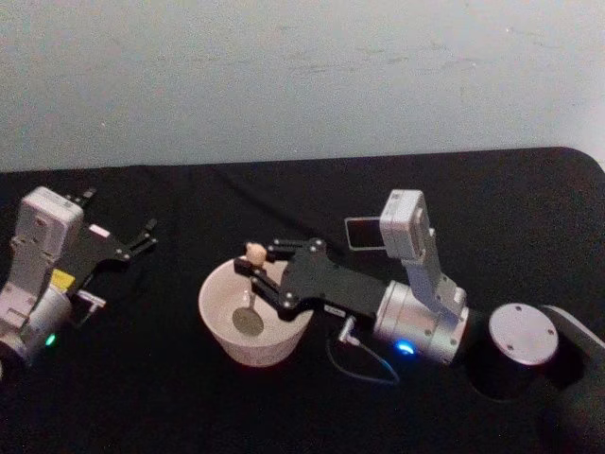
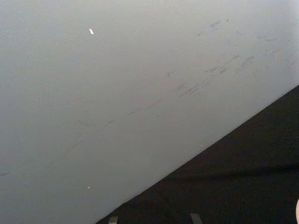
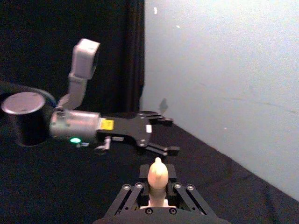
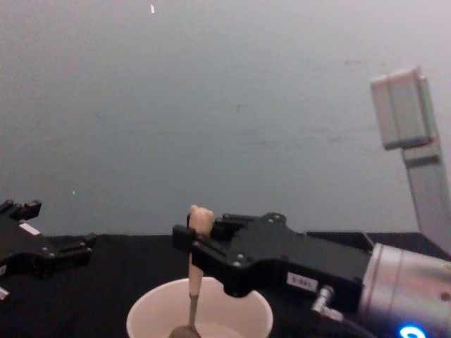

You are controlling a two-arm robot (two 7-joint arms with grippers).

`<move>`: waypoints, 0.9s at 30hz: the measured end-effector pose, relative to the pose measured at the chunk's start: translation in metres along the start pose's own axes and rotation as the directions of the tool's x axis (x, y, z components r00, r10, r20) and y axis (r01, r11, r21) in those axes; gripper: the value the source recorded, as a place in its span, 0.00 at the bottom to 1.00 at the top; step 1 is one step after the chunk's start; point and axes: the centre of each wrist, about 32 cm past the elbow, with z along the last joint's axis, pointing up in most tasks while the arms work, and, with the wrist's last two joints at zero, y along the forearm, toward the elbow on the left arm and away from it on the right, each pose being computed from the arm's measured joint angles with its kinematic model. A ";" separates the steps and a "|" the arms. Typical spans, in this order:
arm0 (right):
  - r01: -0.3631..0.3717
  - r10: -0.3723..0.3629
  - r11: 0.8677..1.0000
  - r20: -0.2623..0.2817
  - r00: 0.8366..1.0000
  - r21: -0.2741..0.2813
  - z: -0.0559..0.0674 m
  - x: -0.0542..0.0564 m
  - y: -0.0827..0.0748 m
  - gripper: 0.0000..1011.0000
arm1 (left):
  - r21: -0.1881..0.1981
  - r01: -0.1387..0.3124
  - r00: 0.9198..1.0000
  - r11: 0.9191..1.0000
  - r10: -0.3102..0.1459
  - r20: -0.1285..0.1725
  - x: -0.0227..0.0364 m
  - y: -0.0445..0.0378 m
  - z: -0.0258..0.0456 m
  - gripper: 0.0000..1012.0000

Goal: Pick up the stirring spoon with one hand, stir inside the cup, then place it back in its original position.

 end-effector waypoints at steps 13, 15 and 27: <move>0.090 -0.090 0.996 0.018 0.996 -0.006 -0.002 0.018 0.008 0.20 | 0.000 0.000 1.000 1.000 0.000 0.000 0.0000 0.0000 0.0000 0.99; 0.093 -0.093 0.996 0.018 0.995 -0.007 -0.002 0.019 0.007 0.20 | 0.000 0.000 1.000 1.000 0.000 0.000 0.0000 0.0000 0.0000 0.99; 0.097 -0.097 0.995 0.016 0.995 -0.014 0.000 0.018 -0.011 0.20 | 0.000 0.000 1.000 1.000 0.000 0.000 0.0000 0.0000 0.0000 0.99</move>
